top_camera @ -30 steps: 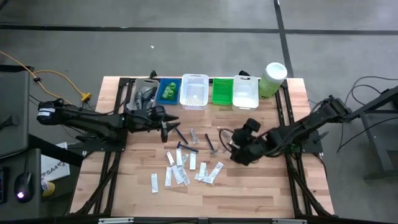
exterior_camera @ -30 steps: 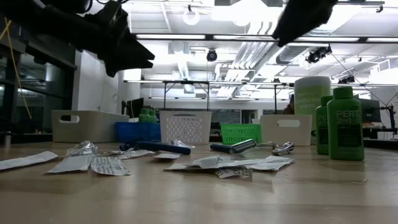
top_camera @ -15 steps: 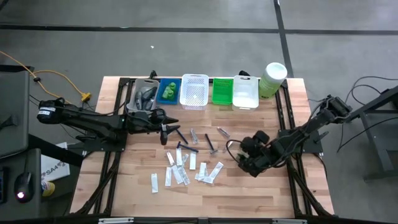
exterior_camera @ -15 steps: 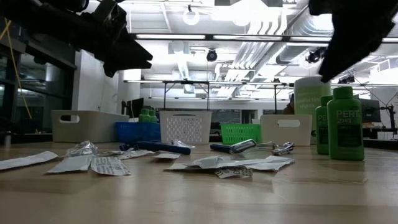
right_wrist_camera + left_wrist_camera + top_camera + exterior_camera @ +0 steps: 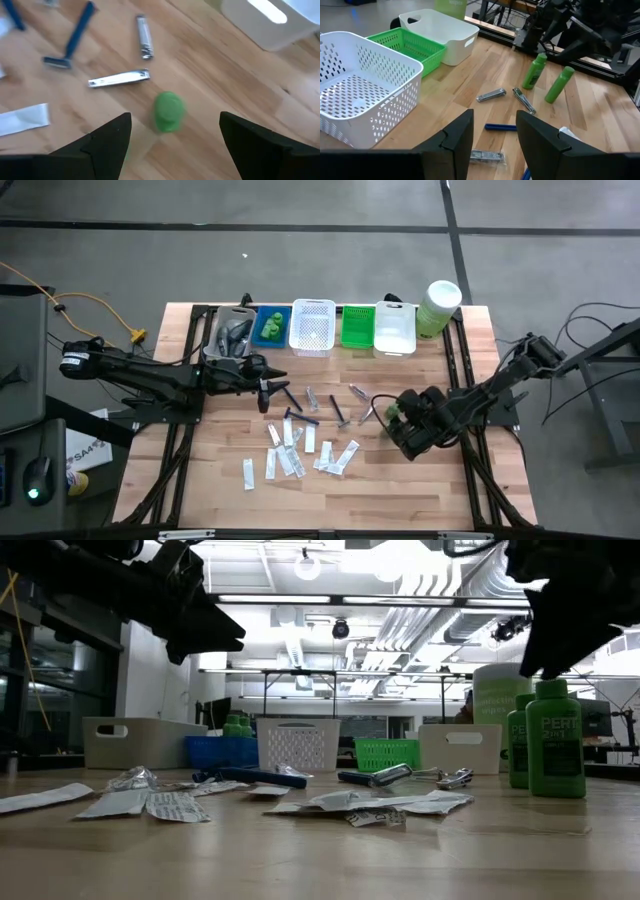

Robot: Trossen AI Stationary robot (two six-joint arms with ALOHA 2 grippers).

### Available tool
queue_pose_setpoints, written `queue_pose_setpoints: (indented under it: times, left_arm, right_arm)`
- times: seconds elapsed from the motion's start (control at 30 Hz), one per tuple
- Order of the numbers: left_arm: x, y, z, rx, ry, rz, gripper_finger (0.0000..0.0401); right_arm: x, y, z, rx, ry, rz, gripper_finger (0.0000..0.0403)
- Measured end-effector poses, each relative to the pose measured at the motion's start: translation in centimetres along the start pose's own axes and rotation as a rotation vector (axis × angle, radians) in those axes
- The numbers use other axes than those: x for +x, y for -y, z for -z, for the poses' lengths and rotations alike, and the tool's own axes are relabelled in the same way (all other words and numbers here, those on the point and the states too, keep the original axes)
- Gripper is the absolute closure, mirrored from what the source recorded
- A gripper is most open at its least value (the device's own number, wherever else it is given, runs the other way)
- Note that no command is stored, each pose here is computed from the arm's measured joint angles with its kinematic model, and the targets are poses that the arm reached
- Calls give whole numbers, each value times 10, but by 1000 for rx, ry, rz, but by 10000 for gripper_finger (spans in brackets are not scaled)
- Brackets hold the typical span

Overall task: Pick & Place Travel size toiletries
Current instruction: Put the shampoo into the blue bin

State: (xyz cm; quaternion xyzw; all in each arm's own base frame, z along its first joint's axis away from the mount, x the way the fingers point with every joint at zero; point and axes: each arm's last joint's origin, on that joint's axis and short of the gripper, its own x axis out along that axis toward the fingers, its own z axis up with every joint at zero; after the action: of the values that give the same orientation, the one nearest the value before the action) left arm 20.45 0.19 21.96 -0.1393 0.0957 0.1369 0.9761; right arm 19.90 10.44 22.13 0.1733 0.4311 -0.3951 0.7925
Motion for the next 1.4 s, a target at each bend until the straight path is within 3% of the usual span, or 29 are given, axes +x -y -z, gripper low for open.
queue_pose_setpoints:
  times: [0.43, 0.77, 1.03, 1.4]
  left_arm:
    - [0, 0, 0, -1, 3, 1, 254]
    - [0, 0, 0, -2, 5, 2, 254]
    - [0, 0, -1, -3, 8, 1, 254]
    - [0, 0, -1, -4, 13, 2, 254]
  right_arm:
    - [9, 20, 59, 30, 17, 27, 106]
    - [41, 29, 89, 23, 188, -128, 106]
    - [64, 33, 92, 45, 235, -173, 106]
    - [83, 30, 80, -22, 258, -180, 127]
